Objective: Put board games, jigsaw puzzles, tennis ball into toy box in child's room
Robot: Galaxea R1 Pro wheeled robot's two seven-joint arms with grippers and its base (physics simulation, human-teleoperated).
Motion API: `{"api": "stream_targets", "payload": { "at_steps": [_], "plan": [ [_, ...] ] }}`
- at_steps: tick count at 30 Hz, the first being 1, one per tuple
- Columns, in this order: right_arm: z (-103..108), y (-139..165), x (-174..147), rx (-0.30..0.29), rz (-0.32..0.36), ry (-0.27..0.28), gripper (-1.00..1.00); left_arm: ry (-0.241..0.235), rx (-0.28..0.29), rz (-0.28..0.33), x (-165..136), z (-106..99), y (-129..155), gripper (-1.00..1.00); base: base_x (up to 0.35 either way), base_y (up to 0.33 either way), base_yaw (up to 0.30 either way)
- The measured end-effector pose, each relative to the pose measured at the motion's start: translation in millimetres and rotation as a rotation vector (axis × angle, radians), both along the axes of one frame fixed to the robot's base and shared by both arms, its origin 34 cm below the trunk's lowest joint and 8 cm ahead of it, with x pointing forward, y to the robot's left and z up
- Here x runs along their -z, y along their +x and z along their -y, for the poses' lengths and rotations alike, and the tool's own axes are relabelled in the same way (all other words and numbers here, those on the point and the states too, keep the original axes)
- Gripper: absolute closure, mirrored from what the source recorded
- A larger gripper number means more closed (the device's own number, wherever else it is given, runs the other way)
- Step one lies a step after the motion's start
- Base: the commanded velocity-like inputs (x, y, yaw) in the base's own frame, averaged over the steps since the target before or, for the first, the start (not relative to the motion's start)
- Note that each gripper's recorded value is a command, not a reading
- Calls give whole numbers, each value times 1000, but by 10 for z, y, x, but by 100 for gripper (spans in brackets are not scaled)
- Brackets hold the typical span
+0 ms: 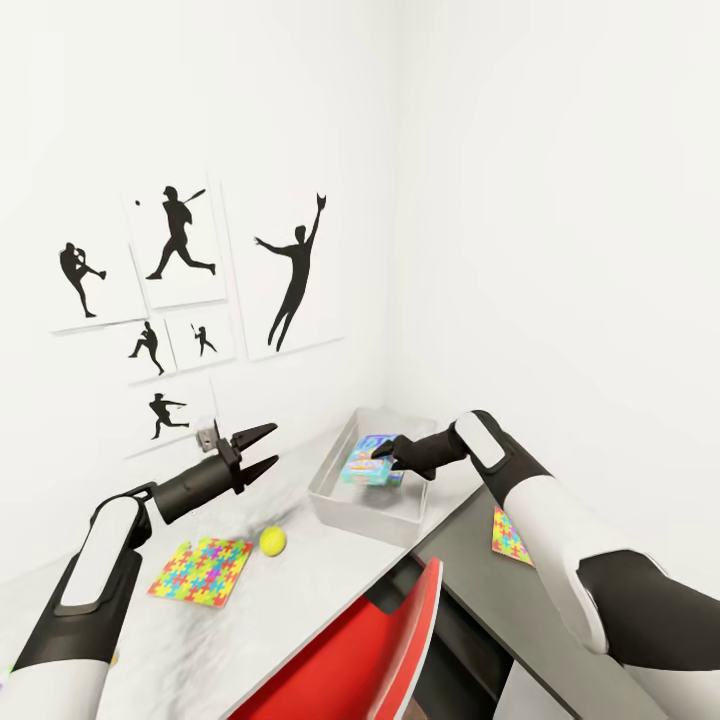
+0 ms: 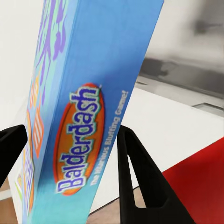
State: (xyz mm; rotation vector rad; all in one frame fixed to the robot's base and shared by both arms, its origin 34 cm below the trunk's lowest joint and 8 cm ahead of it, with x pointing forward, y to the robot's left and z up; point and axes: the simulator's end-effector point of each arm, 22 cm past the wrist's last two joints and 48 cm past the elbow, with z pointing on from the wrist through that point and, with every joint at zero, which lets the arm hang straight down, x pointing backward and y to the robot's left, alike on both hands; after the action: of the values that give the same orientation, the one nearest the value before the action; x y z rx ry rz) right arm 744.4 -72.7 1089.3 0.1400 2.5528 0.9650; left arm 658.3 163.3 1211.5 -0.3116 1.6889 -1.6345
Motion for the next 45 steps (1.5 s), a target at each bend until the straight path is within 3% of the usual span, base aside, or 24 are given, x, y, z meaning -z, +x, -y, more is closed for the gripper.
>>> {"api": "stream_targets", "payload": {
  "at_steps": [25,27,32,36,40,45],
  "plan": [
    [-27,232,-186,-1,29,37,100,-2,5,-27,167,10,58,-100,0,0,0],
    [-33,235,-167,-3,26,38,100,-2,5,-18,132,6,64,-100,0,0,0],
    [-22,245,-114,-2,19,38,100,24,3,80,-227,16,-13,-100,0,0,0],
    [-66,270,-186,-13,37,74,100,-6,20,132,-453,32,-104,-100,0,0,0],
    [-160,267,-255,-34,53,135,100,-19,26,140,-492,-9,-122,-100,0,0,0],
    [-204,306,-274,-35,75,171,100,-54,37,143,-537,-56,-140,-100,0,0,0]
  ]
}}
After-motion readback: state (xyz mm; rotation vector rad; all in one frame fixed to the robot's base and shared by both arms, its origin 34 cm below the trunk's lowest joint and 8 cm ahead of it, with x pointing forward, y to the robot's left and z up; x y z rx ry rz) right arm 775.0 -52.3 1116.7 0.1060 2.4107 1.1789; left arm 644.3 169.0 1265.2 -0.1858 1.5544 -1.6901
